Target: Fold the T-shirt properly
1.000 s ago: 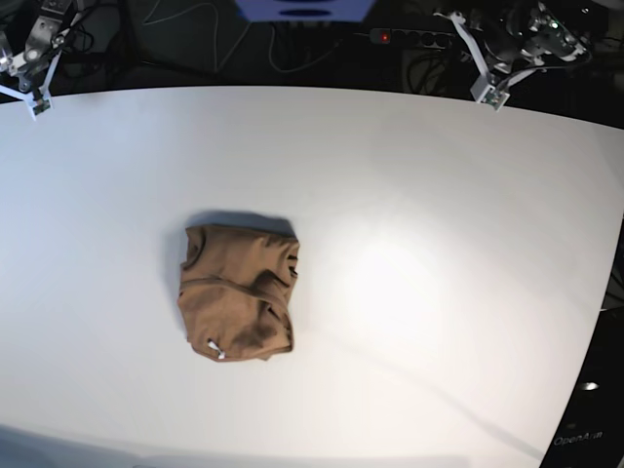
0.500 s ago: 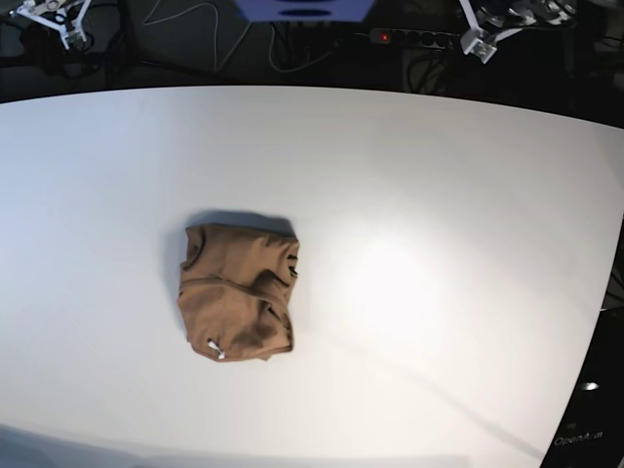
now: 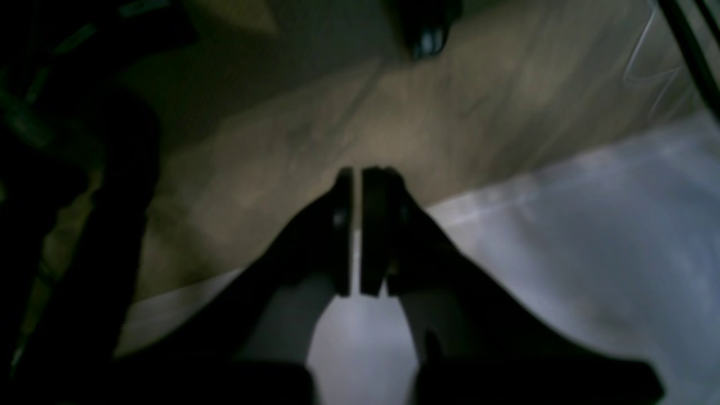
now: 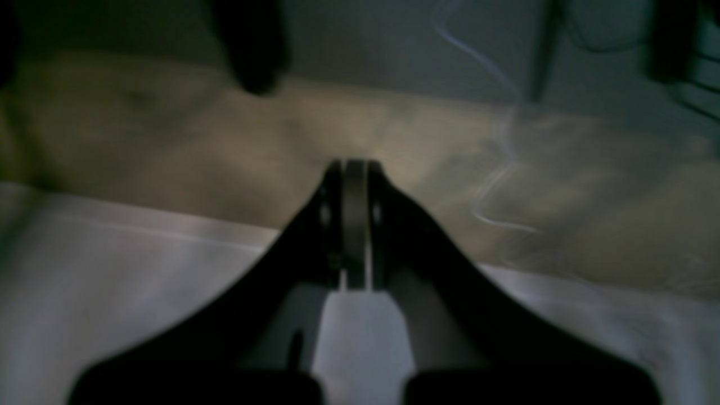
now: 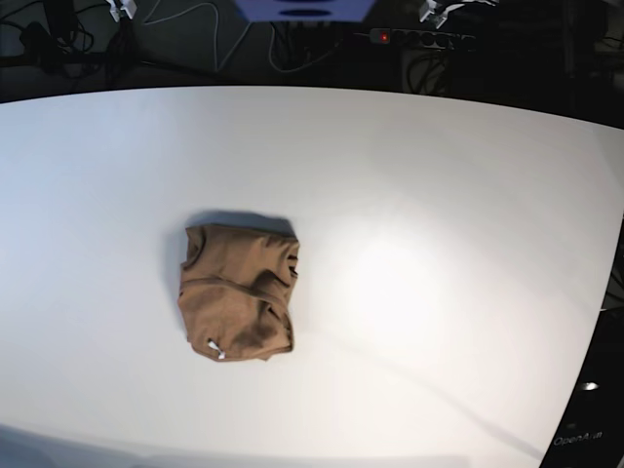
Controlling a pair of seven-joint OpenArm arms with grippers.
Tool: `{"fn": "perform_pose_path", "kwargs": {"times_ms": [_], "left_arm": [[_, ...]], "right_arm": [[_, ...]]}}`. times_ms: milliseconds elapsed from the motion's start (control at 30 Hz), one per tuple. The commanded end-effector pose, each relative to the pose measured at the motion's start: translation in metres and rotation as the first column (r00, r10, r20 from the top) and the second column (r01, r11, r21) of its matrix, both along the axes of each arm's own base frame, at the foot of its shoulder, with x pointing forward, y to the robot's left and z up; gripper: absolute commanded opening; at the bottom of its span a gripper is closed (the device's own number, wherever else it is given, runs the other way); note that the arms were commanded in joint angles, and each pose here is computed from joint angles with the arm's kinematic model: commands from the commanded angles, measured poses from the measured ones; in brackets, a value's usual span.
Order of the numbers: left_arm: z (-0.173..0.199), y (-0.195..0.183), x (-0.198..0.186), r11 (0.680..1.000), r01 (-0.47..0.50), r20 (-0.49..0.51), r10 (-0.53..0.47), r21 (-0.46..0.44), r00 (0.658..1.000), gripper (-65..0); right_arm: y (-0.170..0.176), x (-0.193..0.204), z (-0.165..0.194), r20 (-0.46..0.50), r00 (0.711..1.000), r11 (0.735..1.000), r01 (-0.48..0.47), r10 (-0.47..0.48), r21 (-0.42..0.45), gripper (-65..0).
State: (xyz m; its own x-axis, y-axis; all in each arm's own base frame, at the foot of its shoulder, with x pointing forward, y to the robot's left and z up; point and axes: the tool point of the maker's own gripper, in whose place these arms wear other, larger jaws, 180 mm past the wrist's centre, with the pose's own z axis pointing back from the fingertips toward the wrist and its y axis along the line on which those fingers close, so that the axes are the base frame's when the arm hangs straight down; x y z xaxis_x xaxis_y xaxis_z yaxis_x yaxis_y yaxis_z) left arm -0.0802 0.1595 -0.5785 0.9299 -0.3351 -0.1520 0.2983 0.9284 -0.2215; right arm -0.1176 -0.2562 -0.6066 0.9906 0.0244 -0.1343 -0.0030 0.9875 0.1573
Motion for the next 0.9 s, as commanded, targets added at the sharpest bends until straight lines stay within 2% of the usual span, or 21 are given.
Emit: {"fn": "perform_pose_path", "kwargs": {"times_ms": [0,133,233,300,500,733,867], "left_arm": [[-0.005,0.002,-0.008,1.0,-0.006,-0.015,0.006,0.004,1.0,-62.4],[-0.038,0.007,0.0,0.995,-0.092,0.026,0.091,0.036,0.995,-62.4],[-0.058,0.007,0.005,0.985,-0.163,0.071,0.159,0.056,0.985,-62.4],[-0.067,0.003,0.01,0.979,-0.197,0.106,0.191,0.058,0.976,-62.4],[-0.081,-0.012,0.045,0.958,-0.285,0.245,0.268,0.037,0.932,-62.1],[-0.082,-0.039,0.066,0.955,-0.297,0.273,0.288,-0.008,0.918,-61.8],[-0.082,-0.039,0.077,0.955,-0.297,0.29,0.288,-0.014,0.913,-61.8]], "right_arm": [[0.002,-0.003,-0.001,0.008,1.0,1.0,0.017,-0.018,0.021,-64.9],[0.035,0.023,-0.013,0.113,0.986,0.987,0.109,-0.123,0.119,-64.6],[0.05,0.042,-0.017,0.173,0.971,0.977,0.139,-0.166,0.159,-64.4],[0.057,0.049,-0.022,0.187,0.966,0.976,0.149,-0.178,0.156,-64.4],[0.074,0.066,-0.035,0.188,0.978,0.992,0.071,-0.09,0.108,-64.3],[0.057,0.096,-0.044,0.276,0.96,0.997,0.064,-0.048,-0.049,-64.3],[0.062,0.099,-0.046,0.286,0.957,0.995,0.07,-0.046,-0.074,-64.4]]}}
